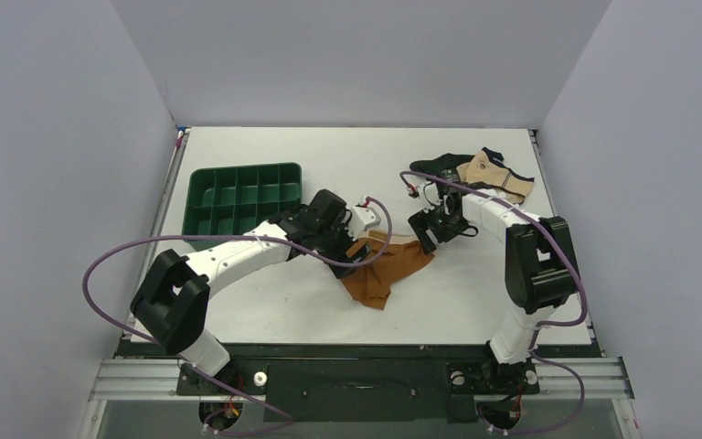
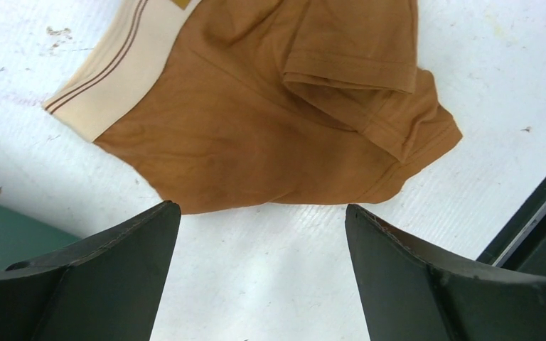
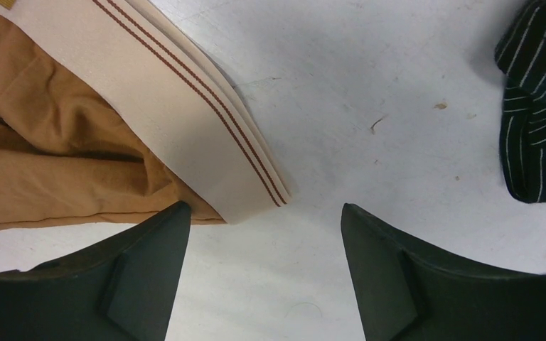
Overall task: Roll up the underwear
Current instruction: Flatten out the underwear at the center of the board.
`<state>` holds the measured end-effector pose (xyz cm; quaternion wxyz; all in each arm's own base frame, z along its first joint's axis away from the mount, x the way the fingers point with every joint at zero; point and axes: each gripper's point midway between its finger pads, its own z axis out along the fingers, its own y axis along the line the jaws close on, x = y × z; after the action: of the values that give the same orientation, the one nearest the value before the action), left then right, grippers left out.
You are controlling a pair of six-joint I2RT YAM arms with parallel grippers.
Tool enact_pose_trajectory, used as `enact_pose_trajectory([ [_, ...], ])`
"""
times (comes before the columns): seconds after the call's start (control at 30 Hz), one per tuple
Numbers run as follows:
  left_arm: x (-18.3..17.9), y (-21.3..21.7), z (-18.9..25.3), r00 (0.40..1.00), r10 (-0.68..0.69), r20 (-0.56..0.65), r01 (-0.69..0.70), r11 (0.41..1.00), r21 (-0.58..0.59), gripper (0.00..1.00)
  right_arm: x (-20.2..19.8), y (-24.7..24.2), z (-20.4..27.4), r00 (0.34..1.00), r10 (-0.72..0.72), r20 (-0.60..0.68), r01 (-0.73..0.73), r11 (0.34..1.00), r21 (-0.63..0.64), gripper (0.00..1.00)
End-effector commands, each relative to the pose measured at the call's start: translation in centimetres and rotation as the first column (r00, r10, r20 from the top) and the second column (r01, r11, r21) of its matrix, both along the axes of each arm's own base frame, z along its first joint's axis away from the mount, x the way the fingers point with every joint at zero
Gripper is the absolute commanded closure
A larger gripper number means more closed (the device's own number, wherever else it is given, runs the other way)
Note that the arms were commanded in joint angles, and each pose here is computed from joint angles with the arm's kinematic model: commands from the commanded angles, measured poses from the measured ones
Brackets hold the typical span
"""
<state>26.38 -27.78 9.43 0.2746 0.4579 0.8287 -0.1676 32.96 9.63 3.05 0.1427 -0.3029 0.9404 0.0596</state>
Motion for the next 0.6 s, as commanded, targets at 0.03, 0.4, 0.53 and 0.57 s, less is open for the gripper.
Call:
enact_pose_trajectory([
  [0.03,2.5,0.7,2.8,0.993,0.051,0.104,-0.045,0.997,-0.059,0.15,1.1,0.5,0.5,0.999,0.032,0.014,-0.031,0.999,-0.037,0.29],
  [0.4,6.4,4.0,4.3,0.972,0.218,0.092,-0.206,0.970,-0.131,0.15,-0.6,0.3,-2.1,0.994,0.067,-0.091,-0.073,0.995,-0.069,0.60],
  [0.53,8.4,5.1,4.7,0.951,0.291,0.102,-0.275,0.950,-0.149,0.15,-0.6,0.2,-1.2,0.994,0.077,-0.081,-0.082,0.994,-0.070,0.77],
  [0.57,8.8,5.1,4.7,0.949,0.300,0.101,-0.284,0.947,-0.152,0.15,-0.3,0.3,-0.5,0.995,0.082,-0.063,-0.086,0.994,-0.066,0.81],
])
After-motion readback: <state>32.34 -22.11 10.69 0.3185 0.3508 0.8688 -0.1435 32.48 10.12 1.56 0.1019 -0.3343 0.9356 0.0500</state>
